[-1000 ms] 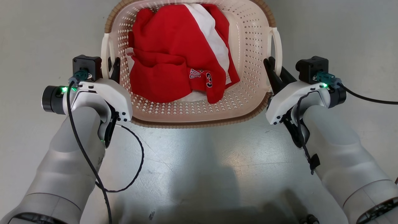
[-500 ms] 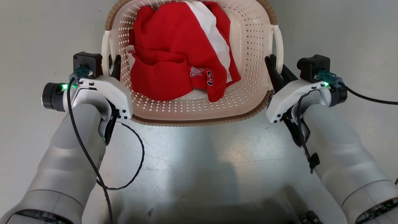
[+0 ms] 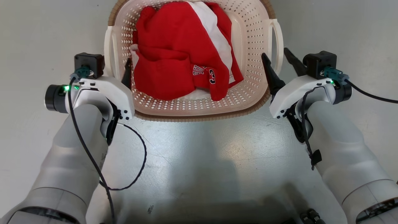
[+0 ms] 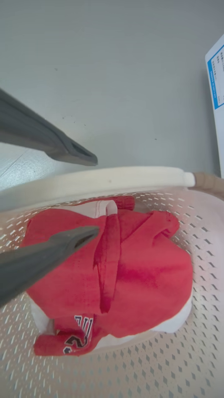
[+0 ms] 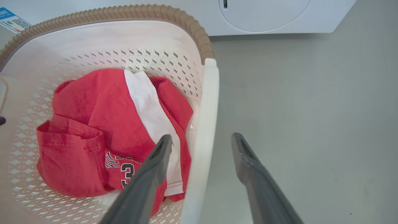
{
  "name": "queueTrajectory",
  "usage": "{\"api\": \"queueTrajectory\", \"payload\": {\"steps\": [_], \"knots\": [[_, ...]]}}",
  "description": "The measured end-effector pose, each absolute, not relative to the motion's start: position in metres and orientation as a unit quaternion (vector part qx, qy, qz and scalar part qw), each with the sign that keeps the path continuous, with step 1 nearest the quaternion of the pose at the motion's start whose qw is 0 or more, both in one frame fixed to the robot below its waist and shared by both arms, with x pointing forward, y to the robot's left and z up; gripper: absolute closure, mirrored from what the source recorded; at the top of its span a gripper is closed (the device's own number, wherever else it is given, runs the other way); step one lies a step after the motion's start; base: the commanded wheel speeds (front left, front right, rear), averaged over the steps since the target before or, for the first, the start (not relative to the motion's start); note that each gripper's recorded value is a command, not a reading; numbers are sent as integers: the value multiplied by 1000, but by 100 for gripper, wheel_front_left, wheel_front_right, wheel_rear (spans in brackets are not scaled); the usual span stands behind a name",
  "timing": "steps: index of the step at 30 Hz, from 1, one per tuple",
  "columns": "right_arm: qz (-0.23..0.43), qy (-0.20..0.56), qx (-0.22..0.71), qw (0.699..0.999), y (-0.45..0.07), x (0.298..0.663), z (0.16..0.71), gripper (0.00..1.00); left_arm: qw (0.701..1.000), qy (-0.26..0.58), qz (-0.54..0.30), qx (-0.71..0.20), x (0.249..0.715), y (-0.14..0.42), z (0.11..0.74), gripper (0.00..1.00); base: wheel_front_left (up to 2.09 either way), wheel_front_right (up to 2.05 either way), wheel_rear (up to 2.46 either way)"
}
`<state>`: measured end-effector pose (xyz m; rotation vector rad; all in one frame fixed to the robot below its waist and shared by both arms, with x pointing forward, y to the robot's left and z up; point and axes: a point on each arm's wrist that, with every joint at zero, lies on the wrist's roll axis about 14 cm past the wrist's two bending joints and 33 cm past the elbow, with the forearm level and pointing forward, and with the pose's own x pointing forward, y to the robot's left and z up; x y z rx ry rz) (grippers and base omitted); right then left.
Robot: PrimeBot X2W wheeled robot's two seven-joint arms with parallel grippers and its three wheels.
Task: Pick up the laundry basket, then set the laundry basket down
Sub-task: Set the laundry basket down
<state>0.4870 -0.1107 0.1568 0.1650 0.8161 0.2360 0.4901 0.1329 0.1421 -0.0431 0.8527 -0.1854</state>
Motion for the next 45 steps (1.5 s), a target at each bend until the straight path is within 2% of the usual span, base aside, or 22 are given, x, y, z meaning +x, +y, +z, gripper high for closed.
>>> {"api": "queueTrajectory", "payload": {"steps": [8,16,37,45], "knots": [[107,366,72,922,-118,503,173,0,908,410,-83,-28,492,129,149,0,0,0,0],[102,351,72,928,-121,493,194,0,919,384,-81,-36,502,127,178,0,0,0,0],[82,231,46,968,-144,499,319,0,948,304,-77,-55,477,130,284,0,0,0,0],[78,174,22,981,-156,479,372,0,960,263,-83,-58,452,133,325,0,0,0,0]]}}
